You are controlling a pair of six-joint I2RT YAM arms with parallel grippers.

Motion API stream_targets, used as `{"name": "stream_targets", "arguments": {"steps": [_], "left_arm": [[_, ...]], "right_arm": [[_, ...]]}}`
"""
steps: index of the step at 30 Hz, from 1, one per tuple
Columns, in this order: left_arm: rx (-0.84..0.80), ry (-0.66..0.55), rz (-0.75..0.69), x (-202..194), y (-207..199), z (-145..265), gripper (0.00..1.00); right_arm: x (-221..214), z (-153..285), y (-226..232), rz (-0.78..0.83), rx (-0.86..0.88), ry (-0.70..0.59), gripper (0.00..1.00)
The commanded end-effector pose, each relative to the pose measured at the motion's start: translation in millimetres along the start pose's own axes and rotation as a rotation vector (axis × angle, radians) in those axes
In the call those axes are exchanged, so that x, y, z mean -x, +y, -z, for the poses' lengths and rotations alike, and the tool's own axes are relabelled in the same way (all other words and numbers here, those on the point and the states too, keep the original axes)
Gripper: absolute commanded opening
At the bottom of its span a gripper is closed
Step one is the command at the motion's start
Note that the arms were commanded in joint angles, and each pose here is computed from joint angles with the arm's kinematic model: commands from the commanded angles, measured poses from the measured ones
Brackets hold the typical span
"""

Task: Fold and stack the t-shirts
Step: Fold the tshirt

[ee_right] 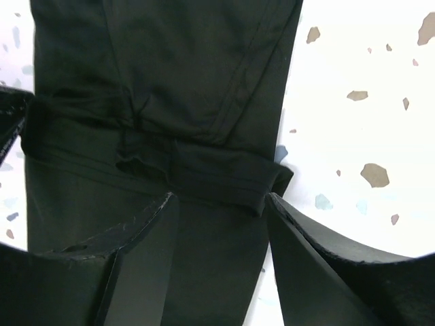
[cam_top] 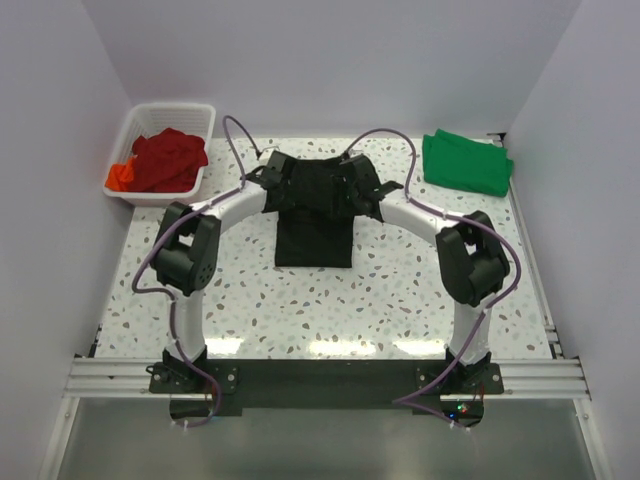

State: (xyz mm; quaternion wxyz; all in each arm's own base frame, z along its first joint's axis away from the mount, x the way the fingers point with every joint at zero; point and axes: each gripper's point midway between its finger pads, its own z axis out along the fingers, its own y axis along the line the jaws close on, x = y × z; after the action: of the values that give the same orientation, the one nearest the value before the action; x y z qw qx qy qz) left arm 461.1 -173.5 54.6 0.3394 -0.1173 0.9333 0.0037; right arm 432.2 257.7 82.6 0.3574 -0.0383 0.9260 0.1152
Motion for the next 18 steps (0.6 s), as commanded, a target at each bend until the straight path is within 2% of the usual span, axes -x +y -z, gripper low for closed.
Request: {"name": "stream_targets", "arguments": {"steps": [1, 5, 13, 16, 17, 18], "left_arm": [[-0.030, -0.180, 0.069, 47.7, 7.3, 17.5, 0.48], [-0.047, -0.202, 0.083, 58.4, 6.5, 33.2, 0.49], [-0.168, -0.079, 0.006, 25.6, -5.7, 57.1, 0.47], [-0.204, -0.040, -0.046, 9.7, -13.4, 64.4, 0.41], [-0.209, -0.010, -0.056, 0.7, -14.3, 65.2, 0.36], [-0.206, 0.002, -0.060, -4.8, -13.6, 63.6, 0.34]], "right_arm": [[42.3, -0.5, 7.3, -0.034, 0.024, -0.103, 0.57], [39.9, -0.7, 7.0, -0.027, 0.020, -0.083, 0.56], [5.9, 4.4, -2.3, 0.017, 0.014, 0.035, 0.50], [-3.5, 5.7, -8.0, 0.030, -0.002, 0.056, 0.40], [-4.6, 5.9, -8.3, 0.032, -0.002, 0.061, 0.32], [-8.3, 4.4, -6.8, 0.035, 0.001, 0.074, 0.29]]}}
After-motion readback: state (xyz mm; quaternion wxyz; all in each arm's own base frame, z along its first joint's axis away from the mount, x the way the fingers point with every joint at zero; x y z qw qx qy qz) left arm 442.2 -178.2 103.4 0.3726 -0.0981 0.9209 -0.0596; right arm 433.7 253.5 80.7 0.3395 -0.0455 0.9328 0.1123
